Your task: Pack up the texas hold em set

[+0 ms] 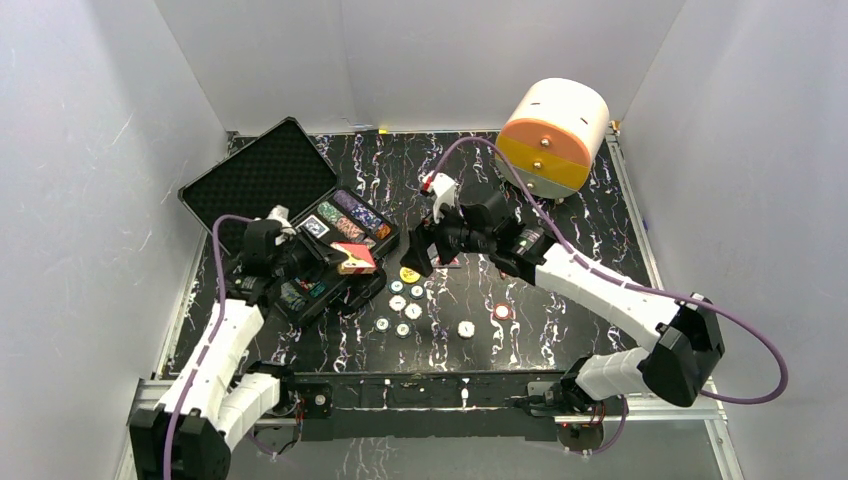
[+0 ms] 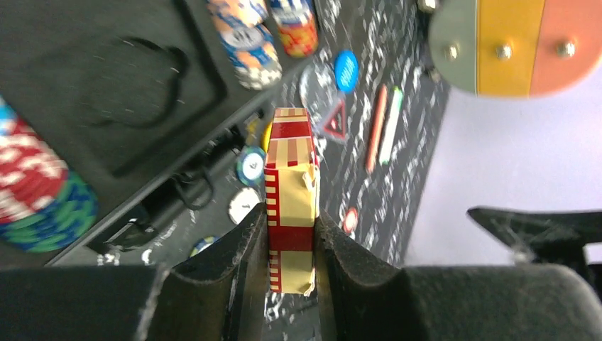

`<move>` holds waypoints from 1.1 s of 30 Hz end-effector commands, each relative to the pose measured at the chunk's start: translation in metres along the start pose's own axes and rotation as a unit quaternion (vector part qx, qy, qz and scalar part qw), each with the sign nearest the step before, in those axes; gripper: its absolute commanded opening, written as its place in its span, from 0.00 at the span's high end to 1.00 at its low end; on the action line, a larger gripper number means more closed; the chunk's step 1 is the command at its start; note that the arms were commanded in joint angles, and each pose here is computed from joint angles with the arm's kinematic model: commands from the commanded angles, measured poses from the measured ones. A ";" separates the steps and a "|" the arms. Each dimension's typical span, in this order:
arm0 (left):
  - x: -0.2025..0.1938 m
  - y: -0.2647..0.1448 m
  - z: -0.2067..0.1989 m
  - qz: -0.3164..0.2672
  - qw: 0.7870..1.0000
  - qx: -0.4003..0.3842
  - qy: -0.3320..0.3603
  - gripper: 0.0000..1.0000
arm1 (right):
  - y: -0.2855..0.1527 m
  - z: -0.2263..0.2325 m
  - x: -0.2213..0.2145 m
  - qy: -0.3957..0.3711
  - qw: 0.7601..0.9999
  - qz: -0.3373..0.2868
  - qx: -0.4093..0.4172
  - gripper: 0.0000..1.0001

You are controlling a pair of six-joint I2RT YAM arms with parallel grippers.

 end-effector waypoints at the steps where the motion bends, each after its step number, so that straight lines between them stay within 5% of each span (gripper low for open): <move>1: 0.024 -0.020 -0.007 -0.165 0.986 0.022 -0.017 0.92 | 0.009 0.003 -0.006 0.096 0.994 -0.042 -0.028 0.08; 17: 0.045 0.011 0.009 -0.213 0.976 0.046 -0.024 0.92 | 0.018 0.013 -0.013 0.125 0.990 -0.052 0.024 0.09; 27: 0.036 0.027 0.027 -0.177 0.980 0.059 -0.068 0.90 | 0.020 0.009 -0.020 0.135 0.990 -0.032 0.000 0.11; 29: 0.033 0.027 0.028 -0.164 0.981 0.066 -0.078 0.81 | 0.020 0.009 -0.020 0.135 0.990 -0.032 -0.001 0.11; 33: 0.033 0.024 0.031 -0.169 0.979 0.082 -0.077 0.48 | 0.021 0.009 -0.021 0.135 0.990 -0.031 -0.004 0.11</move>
Point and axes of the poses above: each gripper's point midway between its finger pads, its own y axis out along the fingers, its own z axis along the line the jaws close on, x = y × z, the point moved 8 cm from there along -y, back along the fingers, and after that the axes turned 14 degrees about -y, right-handed, at the moved point
